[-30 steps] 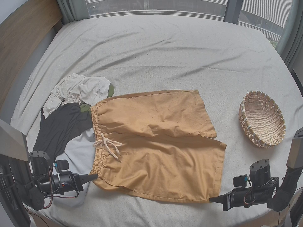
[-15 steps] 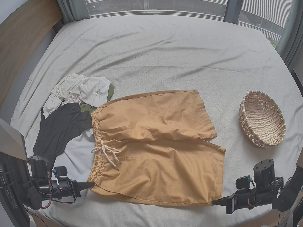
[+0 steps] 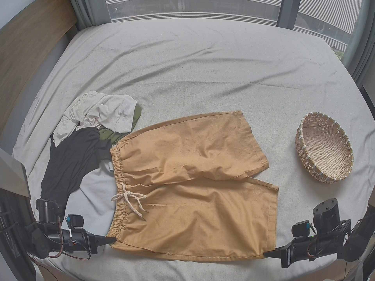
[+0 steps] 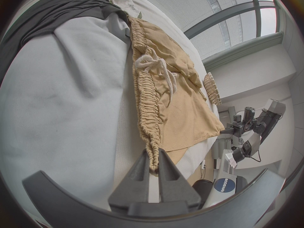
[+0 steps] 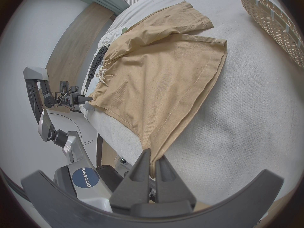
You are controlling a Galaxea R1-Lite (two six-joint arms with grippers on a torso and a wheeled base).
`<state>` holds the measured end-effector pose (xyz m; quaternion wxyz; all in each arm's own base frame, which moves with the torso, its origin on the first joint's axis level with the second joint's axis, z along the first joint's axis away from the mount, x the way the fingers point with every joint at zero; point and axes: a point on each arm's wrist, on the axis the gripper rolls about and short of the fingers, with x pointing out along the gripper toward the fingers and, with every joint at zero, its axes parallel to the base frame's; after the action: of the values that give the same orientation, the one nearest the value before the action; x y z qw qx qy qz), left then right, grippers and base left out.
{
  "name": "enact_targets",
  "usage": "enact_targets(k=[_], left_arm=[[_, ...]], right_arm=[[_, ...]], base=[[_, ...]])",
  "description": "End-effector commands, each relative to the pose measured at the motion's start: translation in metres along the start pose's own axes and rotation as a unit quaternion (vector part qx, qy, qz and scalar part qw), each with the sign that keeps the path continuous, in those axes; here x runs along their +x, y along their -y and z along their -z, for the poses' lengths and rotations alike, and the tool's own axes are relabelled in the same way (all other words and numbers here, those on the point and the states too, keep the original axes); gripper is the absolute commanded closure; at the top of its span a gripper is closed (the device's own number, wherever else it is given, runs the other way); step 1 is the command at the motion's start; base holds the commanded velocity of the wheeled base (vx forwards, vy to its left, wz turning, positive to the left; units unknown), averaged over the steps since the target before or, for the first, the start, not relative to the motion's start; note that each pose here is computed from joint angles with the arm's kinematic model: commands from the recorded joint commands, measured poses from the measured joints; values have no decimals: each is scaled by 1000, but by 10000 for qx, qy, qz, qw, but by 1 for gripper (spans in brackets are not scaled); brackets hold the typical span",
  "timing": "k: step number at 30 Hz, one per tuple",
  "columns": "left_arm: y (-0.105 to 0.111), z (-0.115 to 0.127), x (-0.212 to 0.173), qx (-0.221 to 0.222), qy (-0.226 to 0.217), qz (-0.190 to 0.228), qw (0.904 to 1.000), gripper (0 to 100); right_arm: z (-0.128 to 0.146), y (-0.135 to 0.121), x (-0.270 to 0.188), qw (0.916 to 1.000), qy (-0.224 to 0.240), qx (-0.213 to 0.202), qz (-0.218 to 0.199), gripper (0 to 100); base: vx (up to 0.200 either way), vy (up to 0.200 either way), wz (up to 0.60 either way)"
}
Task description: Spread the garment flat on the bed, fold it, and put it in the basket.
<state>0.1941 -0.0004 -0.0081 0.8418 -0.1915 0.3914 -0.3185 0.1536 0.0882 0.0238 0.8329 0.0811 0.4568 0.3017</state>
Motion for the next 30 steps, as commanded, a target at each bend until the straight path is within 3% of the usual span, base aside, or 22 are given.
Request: enact_targets(k=[1, 12, 23, 30], left_arm=[[5, -6, -9, 179, 290, 76, 9994, 100], [12, -20, -6, 681, 736, 245, 9947, 100], [22, -31, 2, 535, 970, 538, 9924, 100], [27, -48, 6, 588, 1225, 699, 9883, 100]], right_arm=[[-2, 1, -2, 9998, 181, 10, -23, 100], [-27, 1, -6, 9915, 1283, -16, -190, 100], [-53, 10, -11, 9784, 2058, 105, -146, 100], [-75, 13, -15, 9642, 2637, 181, -220, 100]], base=[[0, 0, 0], [0, 0, 0], [0, 0, 0], [0, 0, 0]])
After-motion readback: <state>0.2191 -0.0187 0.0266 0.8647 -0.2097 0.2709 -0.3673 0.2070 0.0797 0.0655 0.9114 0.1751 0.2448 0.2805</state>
